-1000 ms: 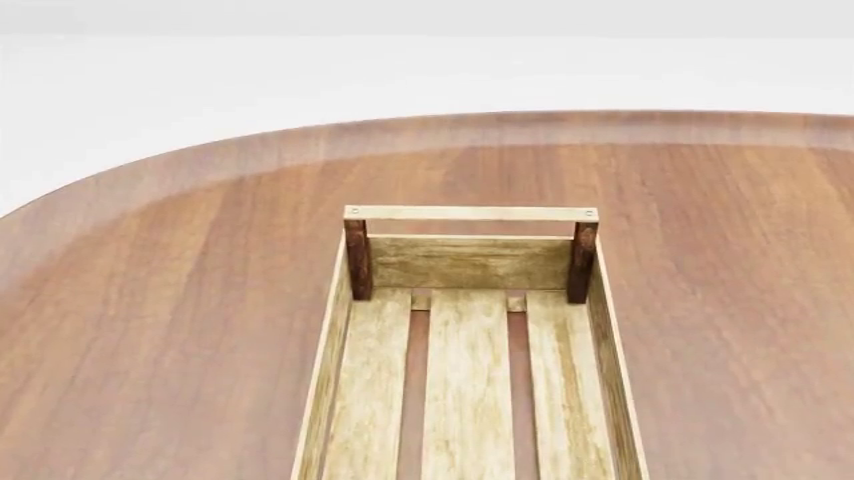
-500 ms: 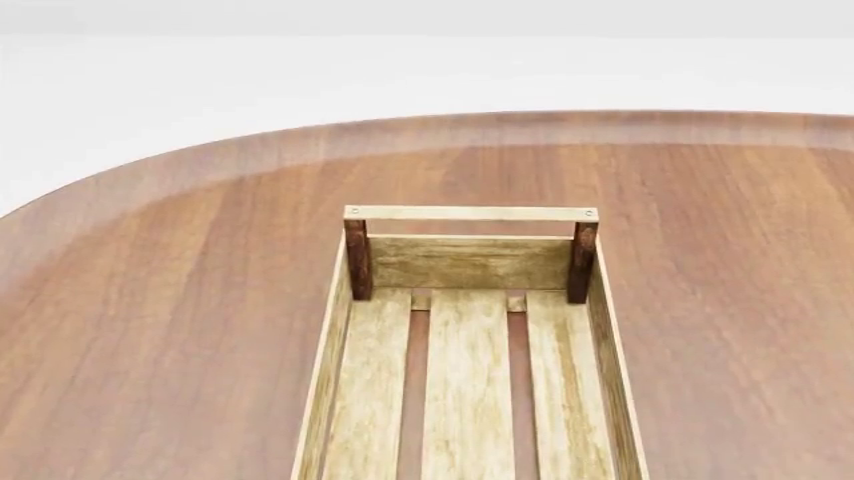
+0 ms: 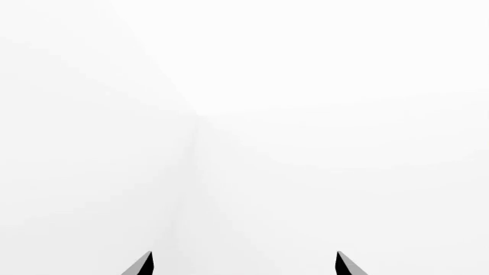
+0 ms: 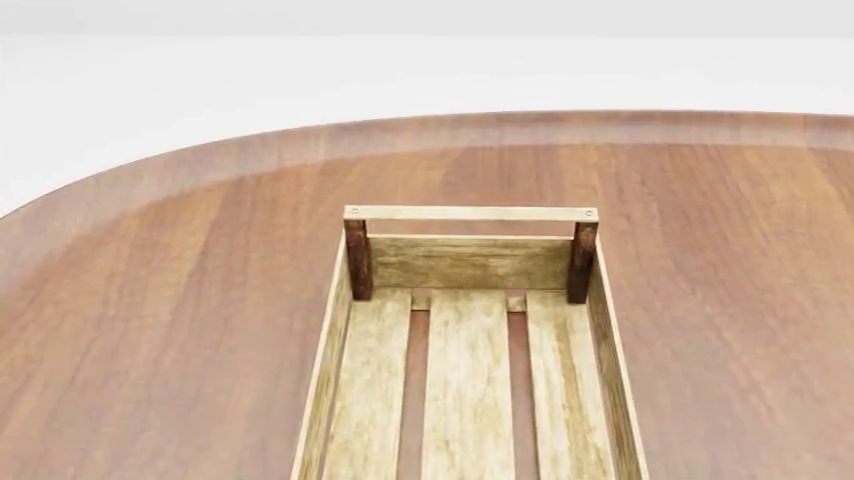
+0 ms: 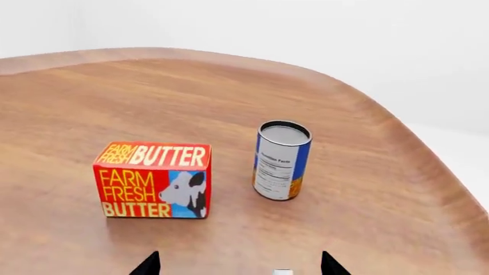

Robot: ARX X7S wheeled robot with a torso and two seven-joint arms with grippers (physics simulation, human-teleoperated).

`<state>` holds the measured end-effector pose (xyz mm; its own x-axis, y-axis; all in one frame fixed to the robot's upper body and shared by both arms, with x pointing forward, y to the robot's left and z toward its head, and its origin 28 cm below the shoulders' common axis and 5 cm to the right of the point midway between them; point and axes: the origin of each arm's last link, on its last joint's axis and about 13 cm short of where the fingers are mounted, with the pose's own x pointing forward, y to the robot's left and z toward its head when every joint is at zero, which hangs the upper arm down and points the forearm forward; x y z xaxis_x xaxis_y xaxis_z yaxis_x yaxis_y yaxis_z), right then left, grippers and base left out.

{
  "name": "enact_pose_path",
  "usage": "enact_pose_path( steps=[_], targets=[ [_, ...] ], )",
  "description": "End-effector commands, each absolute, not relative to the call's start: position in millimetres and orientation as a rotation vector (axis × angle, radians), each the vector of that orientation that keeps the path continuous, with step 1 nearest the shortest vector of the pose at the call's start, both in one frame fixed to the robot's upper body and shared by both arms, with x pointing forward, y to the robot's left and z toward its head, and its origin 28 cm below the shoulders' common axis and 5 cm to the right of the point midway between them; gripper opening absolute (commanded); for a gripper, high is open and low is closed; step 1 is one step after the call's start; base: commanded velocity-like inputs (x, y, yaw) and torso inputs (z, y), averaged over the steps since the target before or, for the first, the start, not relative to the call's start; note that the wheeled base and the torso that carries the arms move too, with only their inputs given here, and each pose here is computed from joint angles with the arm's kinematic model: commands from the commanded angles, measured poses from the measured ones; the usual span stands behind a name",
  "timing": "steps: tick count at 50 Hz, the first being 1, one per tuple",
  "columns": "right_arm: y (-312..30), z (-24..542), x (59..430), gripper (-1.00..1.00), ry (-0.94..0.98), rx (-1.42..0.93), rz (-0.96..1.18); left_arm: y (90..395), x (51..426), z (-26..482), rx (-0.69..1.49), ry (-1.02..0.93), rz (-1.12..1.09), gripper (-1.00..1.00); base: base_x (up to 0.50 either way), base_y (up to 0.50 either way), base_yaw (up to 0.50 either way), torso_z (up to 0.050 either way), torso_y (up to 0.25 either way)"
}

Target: Pick up the cream cheese and put it in the tray.

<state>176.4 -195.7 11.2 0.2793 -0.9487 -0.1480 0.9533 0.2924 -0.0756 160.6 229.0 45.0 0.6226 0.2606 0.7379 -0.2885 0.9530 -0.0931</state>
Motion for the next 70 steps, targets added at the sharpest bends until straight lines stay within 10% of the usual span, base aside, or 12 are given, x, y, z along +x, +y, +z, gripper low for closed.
enact_pose_path(
  steps=[1,70],
  targets=[
    [-195.2,6.5,176.6,1.0,0.232,0.04,-1.221,228.8,161.1,44.5,0.038,-0.838,0.315,1.0,0.0,0.0,0.0,0.0,0.0],
    [-221.5,-2.9,157.1,1.0,0.363,0.061,-1.244,228.0,160.6,43.8,0.042,-0.836,0.325,1.0,0.0,0.0,0.0,0.0,0.0]
  ],
)
